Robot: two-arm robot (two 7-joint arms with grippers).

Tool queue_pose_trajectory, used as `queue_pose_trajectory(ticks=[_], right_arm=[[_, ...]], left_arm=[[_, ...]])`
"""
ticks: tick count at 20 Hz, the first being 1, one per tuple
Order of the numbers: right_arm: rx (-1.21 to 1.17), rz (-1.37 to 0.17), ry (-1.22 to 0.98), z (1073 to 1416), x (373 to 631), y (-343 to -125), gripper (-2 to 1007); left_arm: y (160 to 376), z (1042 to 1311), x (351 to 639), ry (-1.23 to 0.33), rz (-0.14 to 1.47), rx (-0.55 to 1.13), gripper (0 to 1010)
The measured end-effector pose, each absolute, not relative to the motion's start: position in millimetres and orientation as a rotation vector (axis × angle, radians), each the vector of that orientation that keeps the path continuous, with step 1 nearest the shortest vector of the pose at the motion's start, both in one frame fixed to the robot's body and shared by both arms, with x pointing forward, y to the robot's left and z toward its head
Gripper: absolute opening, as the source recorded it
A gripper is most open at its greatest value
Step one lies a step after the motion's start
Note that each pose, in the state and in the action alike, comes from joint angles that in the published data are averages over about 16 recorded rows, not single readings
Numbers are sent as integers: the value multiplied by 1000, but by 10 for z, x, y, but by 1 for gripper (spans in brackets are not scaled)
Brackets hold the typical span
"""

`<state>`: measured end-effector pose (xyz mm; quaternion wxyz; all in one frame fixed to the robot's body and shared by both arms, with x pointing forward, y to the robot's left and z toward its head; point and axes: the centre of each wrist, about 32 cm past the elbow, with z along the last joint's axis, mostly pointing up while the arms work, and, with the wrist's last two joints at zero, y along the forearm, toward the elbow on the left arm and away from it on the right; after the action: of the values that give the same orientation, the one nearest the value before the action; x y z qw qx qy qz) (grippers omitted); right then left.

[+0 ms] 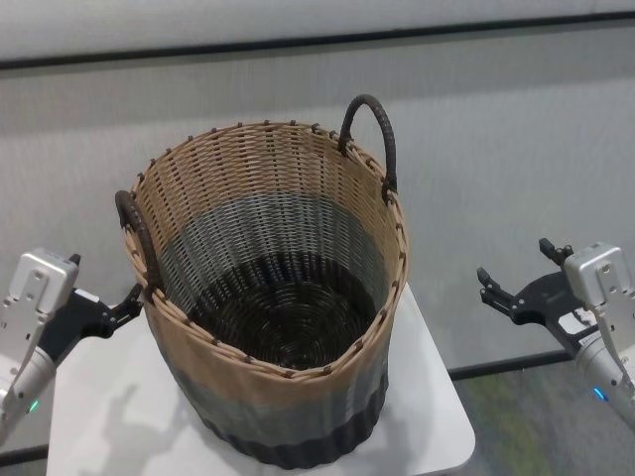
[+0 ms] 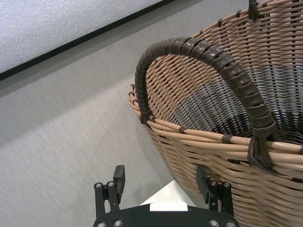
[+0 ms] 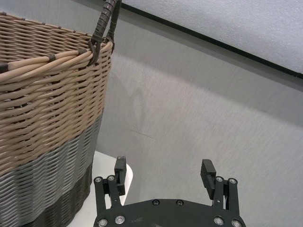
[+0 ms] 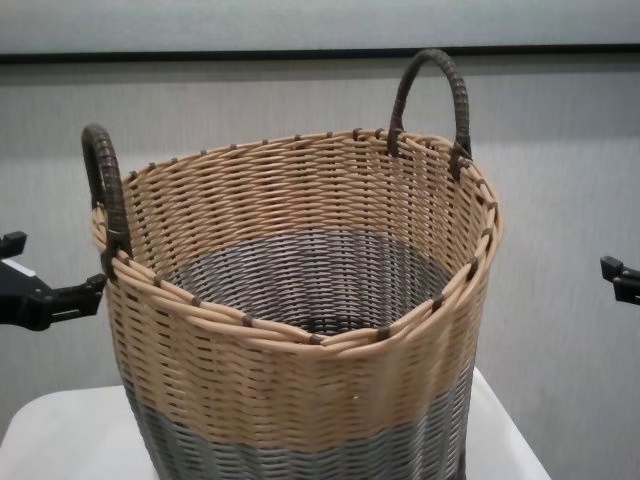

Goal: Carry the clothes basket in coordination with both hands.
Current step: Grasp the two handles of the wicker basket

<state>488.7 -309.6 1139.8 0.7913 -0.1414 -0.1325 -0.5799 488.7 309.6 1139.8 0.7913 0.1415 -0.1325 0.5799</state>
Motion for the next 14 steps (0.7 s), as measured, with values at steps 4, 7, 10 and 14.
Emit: queue_pose_trajectory(ticks=[4,7,10,14], right_arm=[[-304,-1248,-285,11398,4887,-3096,1000],[-304,-1248,-285,11398,4887,-3096,1000],[-304,-1248,-285,11398,4887,-3096,1000],[-304,-1248,-285,11398,4887,-3096,1000]], left_arm=[[3096,11398,4887,-285,1248,304,1002],[3097,11398,4887,-285,1248,304,1002],[3097,11398,4887,-285,1248,304,1002],[3097,11398,4887,-285,1248,304,1002]])
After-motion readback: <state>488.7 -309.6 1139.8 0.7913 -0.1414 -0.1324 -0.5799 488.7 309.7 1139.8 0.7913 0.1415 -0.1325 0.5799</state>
